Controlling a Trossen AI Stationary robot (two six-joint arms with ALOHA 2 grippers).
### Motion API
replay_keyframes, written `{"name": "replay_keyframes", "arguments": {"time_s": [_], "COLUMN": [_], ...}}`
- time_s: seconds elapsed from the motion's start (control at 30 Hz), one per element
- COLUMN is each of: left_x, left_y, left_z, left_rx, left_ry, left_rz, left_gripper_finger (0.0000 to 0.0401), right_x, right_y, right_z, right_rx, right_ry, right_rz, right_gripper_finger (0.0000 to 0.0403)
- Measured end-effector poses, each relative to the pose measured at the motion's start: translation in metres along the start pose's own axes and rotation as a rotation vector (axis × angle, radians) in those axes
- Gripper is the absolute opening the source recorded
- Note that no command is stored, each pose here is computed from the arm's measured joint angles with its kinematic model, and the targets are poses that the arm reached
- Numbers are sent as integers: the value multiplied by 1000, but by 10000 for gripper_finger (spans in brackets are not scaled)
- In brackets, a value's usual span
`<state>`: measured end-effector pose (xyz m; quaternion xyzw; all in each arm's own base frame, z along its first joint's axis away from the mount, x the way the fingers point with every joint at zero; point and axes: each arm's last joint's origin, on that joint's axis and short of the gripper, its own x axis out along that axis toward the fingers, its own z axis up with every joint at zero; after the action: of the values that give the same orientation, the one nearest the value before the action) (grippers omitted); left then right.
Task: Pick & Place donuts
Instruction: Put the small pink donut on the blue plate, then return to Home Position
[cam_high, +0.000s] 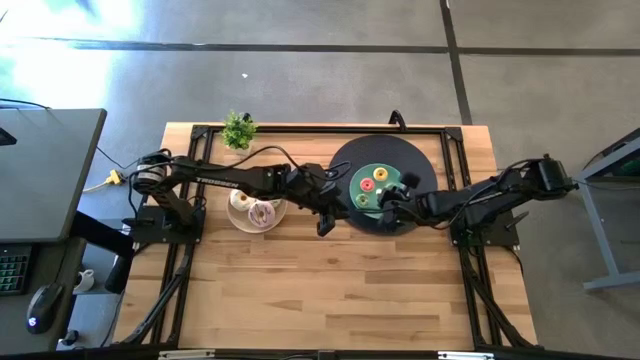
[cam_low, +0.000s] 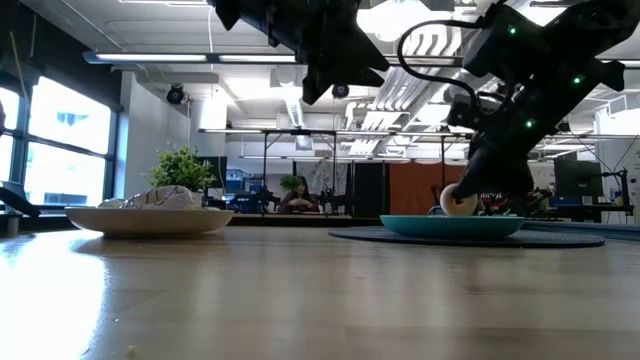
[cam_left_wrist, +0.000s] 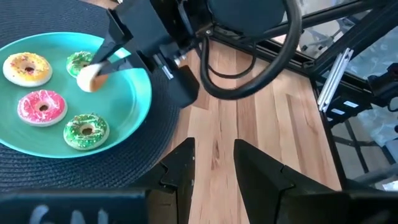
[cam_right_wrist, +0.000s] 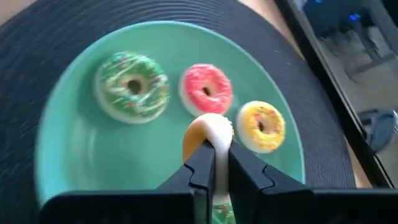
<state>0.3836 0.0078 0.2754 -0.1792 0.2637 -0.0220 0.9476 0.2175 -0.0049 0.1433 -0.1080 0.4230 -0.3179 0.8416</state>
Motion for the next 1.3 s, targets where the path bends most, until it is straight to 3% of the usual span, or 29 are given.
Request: {"name": "replay_keyframes", "arguments": {"time_s": [0.57,0.83,1.1,1.23,1.3], "left_x": [0,0,-11,-42,-66], "left_y": [0,0,-4,-13,-18], "left_z": [0,0,4,13,17], "left_rx": [-2,-2,3,5,6], "left_ry": [4,4,-2,-9,-8], "left_rz": [-8,-7,-9,-41,-38], "left_gripper_finger": [111,111,111,111,111], "right_x": [-3,-16,-53,-92,-112], "right_y": [9,18,13,-8,-22], "right_z": [1,4,17,36,45], "right_rx": [-51,-58,-15,-14,59], "right_ry": [2,-61,-198,-273,-318], "right_rz": [212,275,355,392,417], "right_gripper_finger": [126,139,134,133,133]}}
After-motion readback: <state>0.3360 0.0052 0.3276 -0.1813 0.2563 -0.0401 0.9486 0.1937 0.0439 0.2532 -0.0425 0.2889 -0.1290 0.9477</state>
